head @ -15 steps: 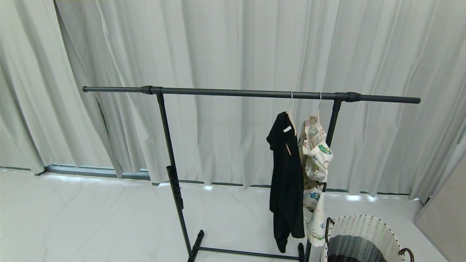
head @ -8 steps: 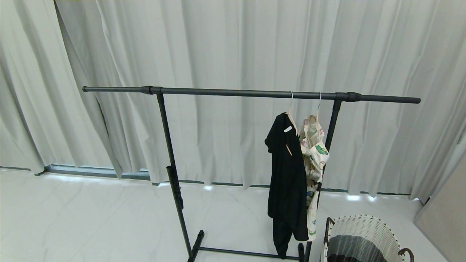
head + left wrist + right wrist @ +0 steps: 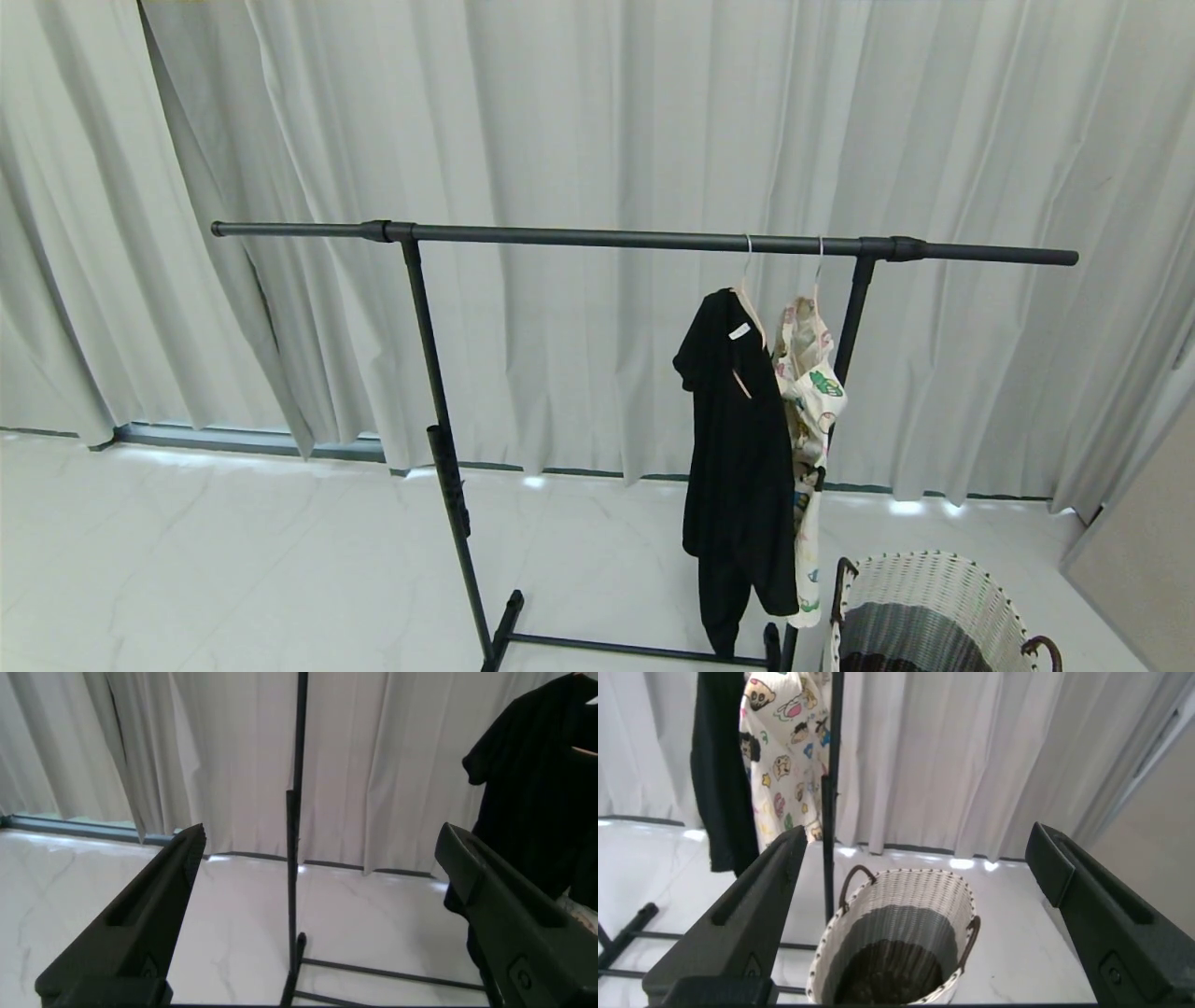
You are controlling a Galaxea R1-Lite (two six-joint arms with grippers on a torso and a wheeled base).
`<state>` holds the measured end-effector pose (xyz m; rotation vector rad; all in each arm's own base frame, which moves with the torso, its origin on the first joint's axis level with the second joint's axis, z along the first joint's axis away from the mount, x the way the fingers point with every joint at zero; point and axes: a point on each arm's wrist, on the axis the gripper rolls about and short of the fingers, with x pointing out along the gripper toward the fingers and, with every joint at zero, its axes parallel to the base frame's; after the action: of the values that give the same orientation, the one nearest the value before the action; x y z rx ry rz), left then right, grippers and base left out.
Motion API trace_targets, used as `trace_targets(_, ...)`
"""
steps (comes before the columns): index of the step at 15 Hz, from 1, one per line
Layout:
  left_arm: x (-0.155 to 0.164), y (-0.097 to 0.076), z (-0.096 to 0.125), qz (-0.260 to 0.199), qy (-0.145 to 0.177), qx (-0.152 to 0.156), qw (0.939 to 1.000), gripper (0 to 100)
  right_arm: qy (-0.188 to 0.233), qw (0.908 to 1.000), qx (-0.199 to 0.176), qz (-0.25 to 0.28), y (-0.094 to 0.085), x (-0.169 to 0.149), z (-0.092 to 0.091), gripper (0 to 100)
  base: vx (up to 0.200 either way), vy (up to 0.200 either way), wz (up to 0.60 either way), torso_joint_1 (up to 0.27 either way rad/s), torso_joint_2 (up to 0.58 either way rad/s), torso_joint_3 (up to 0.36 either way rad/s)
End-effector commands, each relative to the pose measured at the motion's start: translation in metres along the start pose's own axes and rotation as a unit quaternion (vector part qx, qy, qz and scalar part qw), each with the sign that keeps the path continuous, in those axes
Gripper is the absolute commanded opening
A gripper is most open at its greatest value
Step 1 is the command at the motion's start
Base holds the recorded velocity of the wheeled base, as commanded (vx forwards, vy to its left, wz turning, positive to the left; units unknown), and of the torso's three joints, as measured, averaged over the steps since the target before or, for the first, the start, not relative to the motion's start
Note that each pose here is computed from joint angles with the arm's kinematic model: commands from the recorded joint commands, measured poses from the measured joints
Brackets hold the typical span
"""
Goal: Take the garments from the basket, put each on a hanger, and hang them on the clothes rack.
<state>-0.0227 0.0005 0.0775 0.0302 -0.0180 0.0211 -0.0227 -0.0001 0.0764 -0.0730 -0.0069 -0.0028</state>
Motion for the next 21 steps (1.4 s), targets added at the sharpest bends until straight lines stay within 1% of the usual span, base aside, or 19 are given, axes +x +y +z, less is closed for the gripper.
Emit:
trace_targets(1, -0.0001, 0.0000, 0.0000, 0.000, -0.001, 0.000, 1.0000, 100, 0.000, 1.0000, 0.000, 0.000, 0.0000, 0.0000, 0.0000, 100, 0.000, 0.000, 0.00, 0.000, 0.00, 0.000)
trace_targets(21, -0.0001, 0.0000, -0.0001, 0.001, 0.000, -0.001, 1.0000, 100, 0.000, 1.0000, 0.000, 0.000, 0.0000, 0.0000, 0.0000, 100, 0.000, 0.000, 0.00, 0.000, 0.00, 0.000)
